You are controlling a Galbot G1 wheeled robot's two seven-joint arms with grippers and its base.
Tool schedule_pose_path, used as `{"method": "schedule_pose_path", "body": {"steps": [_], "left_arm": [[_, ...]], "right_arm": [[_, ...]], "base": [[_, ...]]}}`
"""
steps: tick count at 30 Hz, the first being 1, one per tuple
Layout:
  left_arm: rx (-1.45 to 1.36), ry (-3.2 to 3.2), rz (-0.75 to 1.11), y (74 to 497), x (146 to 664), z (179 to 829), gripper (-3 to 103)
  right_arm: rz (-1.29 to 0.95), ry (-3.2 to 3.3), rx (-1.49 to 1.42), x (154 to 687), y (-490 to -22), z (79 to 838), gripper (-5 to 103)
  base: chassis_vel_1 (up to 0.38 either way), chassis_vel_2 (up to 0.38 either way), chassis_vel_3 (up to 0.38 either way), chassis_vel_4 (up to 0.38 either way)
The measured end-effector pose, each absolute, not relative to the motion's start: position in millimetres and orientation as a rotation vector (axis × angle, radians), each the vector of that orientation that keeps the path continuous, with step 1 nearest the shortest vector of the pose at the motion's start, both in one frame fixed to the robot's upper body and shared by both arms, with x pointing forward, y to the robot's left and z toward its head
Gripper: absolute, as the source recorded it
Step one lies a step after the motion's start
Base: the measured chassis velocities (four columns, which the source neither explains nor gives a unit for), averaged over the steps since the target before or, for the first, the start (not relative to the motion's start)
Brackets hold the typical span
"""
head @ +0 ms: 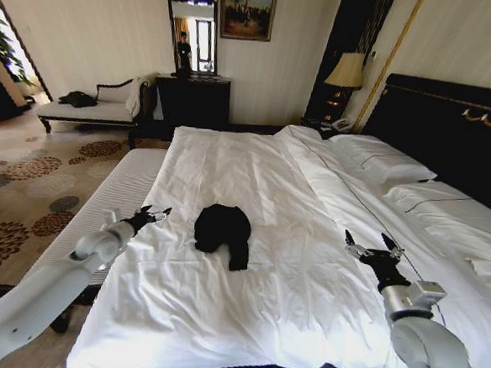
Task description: Fold the clothes on the bed.
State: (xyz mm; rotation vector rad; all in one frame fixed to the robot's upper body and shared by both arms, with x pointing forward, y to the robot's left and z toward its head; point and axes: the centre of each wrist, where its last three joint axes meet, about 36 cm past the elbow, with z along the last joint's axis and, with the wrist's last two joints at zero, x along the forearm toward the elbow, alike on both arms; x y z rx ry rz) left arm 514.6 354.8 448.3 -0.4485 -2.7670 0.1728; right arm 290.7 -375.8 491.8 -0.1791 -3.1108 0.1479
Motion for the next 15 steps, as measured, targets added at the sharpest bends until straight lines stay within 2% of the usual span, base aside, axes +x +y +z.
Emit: {"method": "schedule_pose_path", "body": {"steps": [3,6,15], "left_arm": [[-0.487,-2.743,0.183,335,530,439,100],[-0.505,-2.689,0.295,304,558,419,100],[-0.446,-2.59,0.423,272,598,373,100]], "right_arm": [[0.143,-3.109,-0.184,291,-376,490,100],[0.137,-3.099,-0.195,290,-376,487,100],[0.15,-3.078,-0.213,287,-380,483,100]], "base": [[0.0,0.0,0.0,0.0],[0.0,0.0,0.0,0.0],[0.0,0.0,0.0,0.0]]}}
